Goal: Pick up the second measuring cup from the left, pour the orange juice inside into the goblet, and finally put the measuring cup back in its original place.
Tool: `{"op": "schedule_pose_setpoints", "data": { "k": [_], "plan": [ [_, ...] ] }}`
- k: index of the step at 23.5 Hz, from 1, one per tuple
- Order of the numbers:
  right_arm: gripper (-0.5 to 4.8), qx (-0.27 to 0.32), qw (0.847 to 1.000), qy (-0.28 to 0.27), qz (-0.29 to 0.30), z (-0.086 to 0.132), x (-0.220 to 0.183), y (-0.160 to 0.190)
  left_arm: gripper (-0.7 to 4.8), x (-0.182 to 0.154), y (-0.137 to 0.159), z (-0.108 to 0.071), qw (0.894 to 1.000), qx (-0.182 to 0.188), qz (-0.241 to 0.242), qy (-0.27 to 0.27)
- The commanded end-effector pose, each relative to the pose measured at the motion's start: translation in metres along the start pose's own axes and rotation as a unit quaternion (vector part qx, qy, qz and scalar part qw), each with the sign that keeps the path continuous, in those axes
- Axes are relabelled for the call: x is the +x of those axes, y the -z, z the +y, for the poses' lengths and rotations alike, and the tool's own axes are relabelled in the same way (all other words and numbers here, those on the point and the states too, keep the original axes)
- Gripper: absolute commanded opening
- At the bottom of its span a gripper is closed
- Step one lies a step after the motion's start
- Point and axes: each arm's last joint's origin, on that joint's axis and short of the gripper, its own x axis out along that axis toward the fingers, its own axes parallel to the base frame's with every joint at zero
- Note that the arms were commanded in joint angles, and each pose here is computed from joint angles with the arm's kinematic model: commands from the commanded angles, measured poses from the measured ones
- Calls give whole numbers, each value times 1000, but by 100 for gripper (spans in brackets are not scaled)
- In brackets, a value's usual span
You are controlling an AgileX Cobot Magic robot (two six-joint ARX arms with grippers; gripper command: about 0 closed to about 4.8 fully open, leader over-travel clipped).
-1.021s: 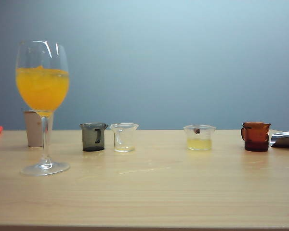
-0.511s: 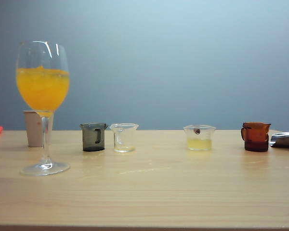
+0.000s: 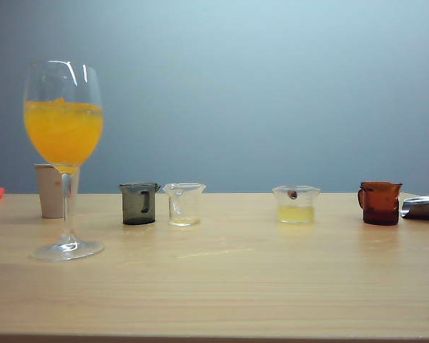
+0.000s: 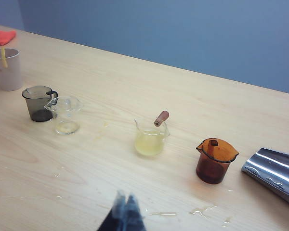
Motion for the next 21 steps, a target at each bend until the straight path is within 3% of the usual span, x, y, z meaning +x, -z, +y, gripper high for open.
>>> {"op": "schedule_pose_setpoints", "data": {
  "k": [1,7,10,12,18,21],
  "plan": [
    [-1,5,1000,3,-7,0,0,-2,-4,0,-2,0,1000,1,-8,1],
    [-1,0,1000,10,5,-1,0,1,-3,0,-2,0,1000,1,-8,1],
    [-1,6,994,111,2,-7,3,17,-4,0,-2,0,1000,1,-8,2],
    [-1,25,987,155,-30,-12,8,34,-4,0,-2,0,1000,1,-8,2],
    [-1,26,992,92,-87,-26,16,68,-4,0,-2,0,1000,1,-8,2],
    [-1,22,990,105,-92,-34,14,76,-4,0,-2,0,1000,1,-8,2]
  ]
}}
